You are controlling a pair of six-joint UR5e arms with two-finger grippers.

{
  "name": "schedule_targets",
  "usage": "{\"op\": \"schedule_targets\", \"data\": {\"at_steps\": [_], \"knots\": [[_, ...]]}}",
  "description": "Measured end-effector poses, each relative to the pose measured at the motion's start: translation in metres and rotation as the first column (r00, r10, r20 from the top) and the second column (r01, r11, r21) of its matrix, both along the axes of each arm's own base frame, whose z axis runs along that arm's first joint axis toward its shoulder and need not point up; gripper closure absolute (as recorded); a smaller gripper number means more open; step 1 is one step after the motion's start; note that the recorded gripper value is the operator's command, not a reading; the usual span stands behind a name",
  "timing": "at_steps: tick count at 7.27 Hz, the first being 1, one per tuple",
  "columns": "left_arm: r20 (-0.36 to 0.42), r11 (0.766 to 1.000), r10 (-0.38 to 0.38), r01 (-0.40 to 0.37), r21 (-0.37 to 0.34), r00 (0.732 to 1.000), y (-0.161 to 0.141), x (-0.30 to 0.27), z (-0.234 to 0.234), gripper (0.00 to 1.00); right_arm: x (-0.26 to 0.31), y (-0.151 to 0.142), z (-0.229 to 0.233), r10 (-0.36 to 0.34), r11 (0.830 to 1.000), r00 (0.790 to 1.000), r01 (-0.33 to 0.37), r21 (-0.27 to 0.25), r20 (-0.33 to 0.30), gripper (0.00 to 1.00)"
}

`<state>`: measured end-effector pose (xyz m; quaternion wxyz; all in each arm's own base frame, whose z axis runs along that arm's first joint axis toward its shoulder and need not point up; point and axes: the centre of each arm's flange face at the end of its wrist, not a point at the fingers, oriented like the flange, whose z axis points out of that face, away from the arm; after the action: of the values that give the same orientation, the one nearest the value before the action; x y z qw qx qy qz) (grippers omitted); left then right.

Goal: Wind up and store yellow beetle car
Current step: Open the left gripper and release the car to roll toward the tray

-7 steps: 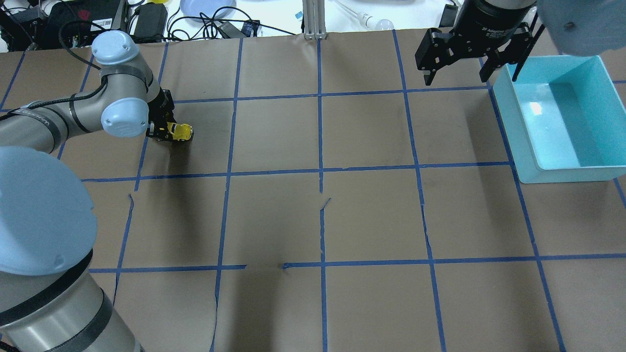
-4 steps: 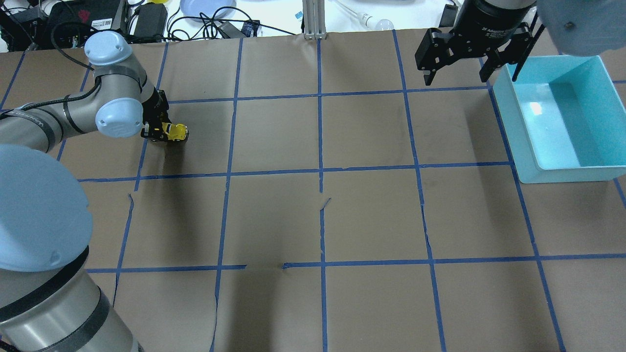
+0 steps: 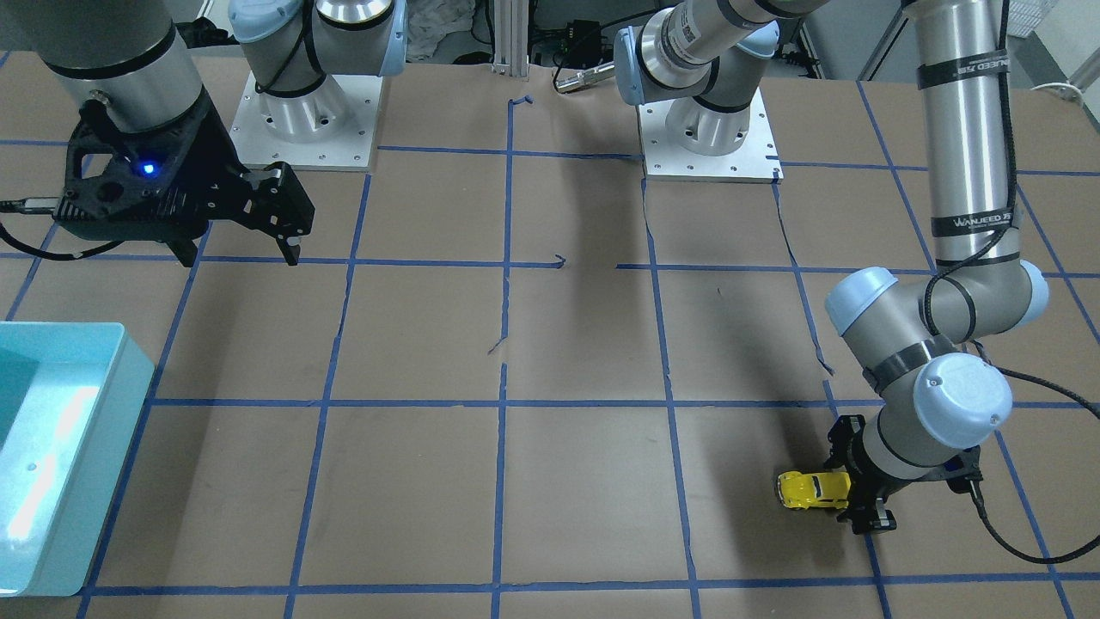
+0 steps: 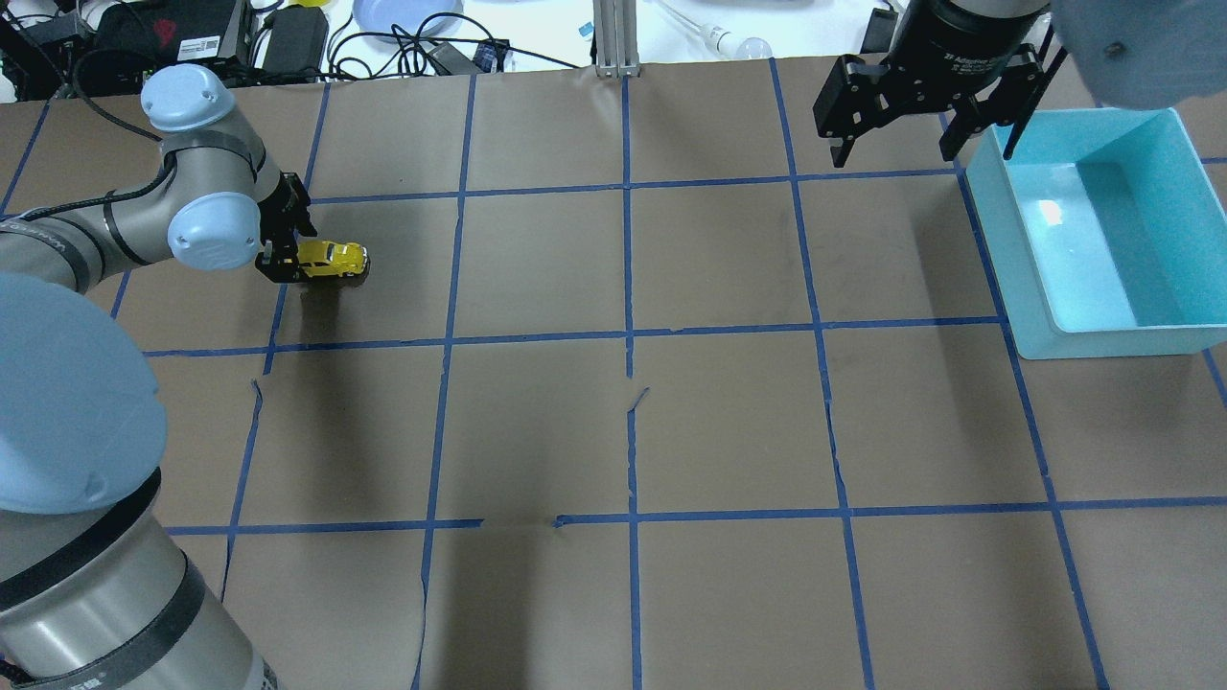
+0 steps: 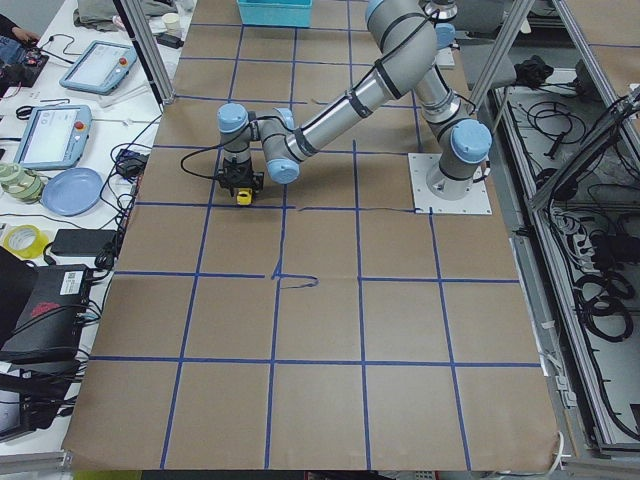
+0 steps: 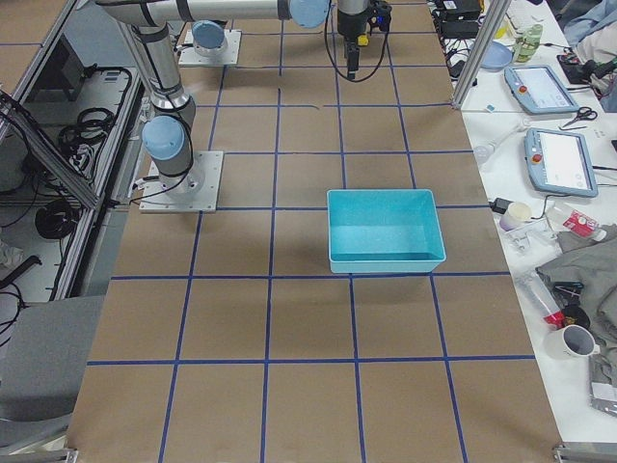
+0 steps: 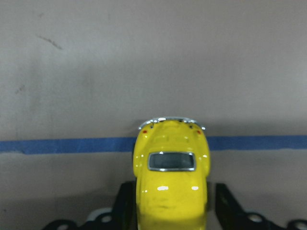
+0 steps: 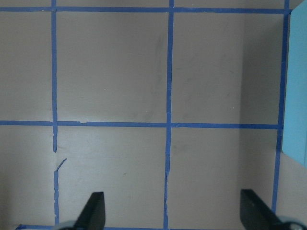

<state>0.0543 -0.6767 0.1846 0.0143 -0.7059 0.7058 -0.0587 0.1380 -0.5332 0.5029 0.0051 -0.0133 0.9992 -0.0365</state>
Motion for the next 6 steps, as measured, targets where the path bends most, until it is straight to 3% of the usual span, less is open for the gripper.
{"op": "schedule_targets", "data": {"at_steps": [2,3,4,5,6], "knots": [[0.004,1.000,-0.015,0.015,-0.022,1.000,-0.001,-0.005,0.014,0.19,0.000,0.000,0.000,0.000,1.000,1.000,0.000,0.000,0.000,0.00],[0.009,0.997,-0.066,0.066,-0.030,0.998,-0.001,-0.011,0.026,0.09,0.000,0.000,0.000,0.000,1.000,1.000,0.000,0.000,0.000,0.00],[0.028,0.980,-0.195,0.196,-0.036,0.980,-0.002,-0.023,0.046,0.10,0.000,0.000,0.000,0.000,1.000,1.000,0.000,0.000,0.000,0.00],[0.057,0.933,-0.355,0.357,-0.033,0.933,-0.004,-0.033,0.074,0.01,0.000,0.000,0.000,0.000,1.000,1.000,0.000,0.000,0.000,0.00],[0.082,0.857,-0.513,0.516,-0.013,0.854,-0.003,-0.039,0.111,0.00,0.000,0.000,0.000,0.000,1.000,1.000,0.000,0.000,0.000,0.00]]}}
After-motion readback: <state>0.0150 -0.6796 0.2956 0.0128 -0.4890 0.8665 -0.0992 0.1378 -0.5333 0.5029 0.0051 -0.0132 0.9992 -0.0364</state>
